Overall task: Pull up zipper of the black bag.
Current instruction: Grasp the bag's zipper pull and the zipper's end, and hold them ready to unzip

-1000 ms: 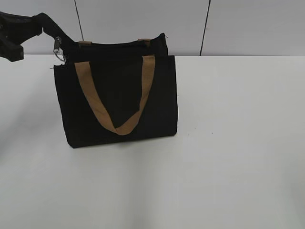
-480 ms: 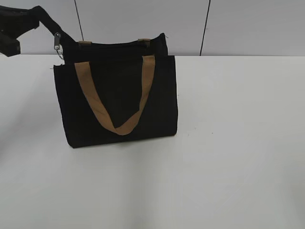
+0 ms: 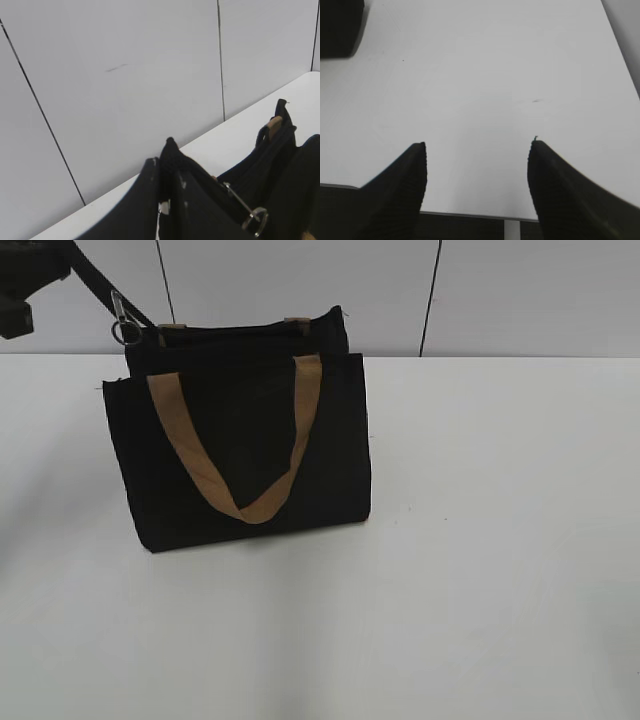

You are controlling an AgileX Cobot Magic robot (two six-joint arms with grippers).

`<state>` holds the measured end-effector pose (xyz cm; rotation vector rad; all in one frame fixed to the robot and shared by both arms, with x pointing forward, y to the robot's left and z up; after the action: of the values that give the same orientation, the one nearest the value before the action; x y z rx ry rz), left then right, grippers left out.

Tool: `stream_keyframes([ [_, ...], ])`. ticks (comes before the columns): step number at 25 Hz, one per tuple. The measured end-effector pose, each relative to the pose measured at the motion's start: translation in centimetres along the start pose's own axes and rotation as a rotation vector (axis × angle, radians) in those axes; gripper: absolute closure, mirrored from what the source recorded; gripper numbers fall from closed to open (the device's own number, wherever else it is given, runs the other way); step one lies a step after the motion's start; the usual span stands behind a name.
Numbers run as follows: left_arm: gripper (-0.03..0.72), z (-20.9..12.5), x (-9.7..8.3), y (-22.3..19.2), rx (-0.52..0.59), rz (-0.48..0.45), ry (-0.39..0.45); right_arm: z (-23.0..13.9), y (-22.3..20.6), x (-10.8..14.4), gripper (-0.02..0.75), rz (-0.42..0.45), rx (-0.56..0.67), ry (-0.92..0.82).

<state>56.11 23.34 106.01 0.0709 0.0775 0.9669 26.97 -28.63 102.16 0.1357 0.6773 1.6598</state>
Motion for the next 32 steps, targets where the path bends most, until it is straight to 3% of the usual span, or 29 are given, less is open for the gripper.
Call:
stream_keyframes([
  [12,0.673,0.0,0.1,0.0,-0.003,0.005,0.009,0.3,0.0,0.5,0.253,0.039,-0.021,-0.014],
  [20,0.673,0.0,0.1,0.0,-0.001,0.008,0.008,2.2,-1.5,0.7,0.253,0.154,0.029,0.081],
  [32,0.673,0.1,0.1,0.0,-0.002,0.008,0.007,7.2,-2.8,-1.7,0.253,0.125,-0.007,0.119],
])
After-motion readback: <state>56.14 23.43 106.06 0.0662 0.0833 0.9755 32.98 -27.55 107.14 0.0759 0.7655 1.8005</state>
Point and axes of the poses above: a point on each arm's last joint axis where the gripper is mounted, y pointing back along that axis away from the gripper, x along the wrist's bending axis when the last joint is at zero, z = x × y, the point moved 4 cm from there along -y, pointing out along that axis toward the gripper, and after that the axes turned 14 degrees about y, right-handed, at the moved point
